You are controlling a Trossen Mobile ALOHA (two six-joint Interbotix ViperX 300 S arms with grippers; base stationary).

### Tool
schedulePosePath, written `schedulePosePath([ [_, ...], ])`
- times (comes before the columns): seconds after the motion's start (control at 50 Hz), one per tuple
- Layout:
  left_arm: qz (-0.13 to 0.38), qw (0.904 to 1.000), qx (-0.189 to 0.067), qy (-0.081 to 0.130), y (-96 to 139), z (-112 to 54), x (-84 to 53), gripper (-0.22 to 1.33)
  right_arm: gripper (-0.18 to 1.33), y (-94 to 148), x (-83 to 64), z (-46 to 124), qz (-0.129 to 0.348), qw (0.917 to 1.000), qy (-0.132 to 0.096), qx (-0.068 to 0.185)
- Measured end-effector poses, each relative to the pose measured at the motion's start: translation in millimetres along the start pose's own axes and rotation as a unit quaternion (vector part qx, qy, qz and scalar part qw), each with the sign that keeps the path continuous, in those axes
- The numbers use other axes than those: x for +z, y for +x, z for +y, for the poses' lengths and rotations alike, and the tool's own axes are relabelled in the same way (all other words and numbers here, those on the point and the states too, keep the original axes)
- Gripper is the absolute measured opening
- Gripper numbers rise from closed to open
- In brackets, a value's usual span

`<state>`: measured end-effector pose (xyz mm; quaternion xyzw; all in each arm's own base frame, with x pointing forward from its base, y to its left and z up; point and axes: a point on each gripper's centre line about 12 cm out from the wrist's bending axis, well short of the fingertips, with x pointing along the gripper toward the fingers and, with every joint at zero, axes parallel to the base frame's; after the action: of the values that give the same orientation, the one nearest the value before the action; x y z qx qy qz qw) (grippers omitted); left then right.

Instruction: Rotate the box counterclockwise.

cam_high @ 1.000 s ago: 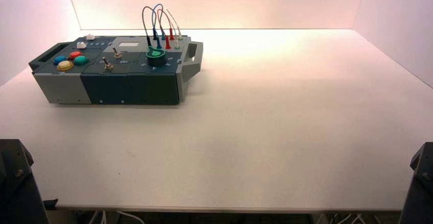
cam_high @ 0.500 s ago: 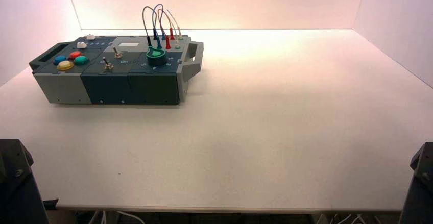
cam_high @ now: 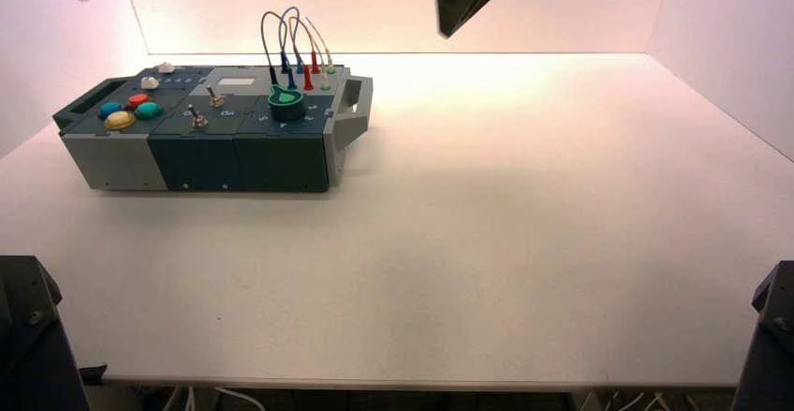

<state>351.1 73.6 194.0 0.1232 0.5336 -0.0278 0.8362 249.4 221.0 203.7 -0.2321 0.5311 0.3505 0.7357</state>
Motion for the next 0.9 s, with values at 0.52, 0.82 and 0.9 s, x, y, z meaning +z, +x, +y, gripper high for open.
schedulePosePath([
  [0.52,0.024,0.9977,-0.048,-0.040,66.3,18.3,-10.6,-0.16,-0.14,52.5,19.6,27.8,0.030,0.9979,-0.054,0.019],
  [0.82,0.016,0.9970,-0.047,-0.060,86.3,40.4,0.1,-0.16,-0.14,80.7,23.8,37.4,0.050,0.9962,-0.067,0.025],
  [0.9,0.015,0.9973,-0.047,-0.054,93.5,43.9,5.1,-0.16,-0.14,91.2,22.3,42.1,0.058,0.9954,-0.072,0.027],
])
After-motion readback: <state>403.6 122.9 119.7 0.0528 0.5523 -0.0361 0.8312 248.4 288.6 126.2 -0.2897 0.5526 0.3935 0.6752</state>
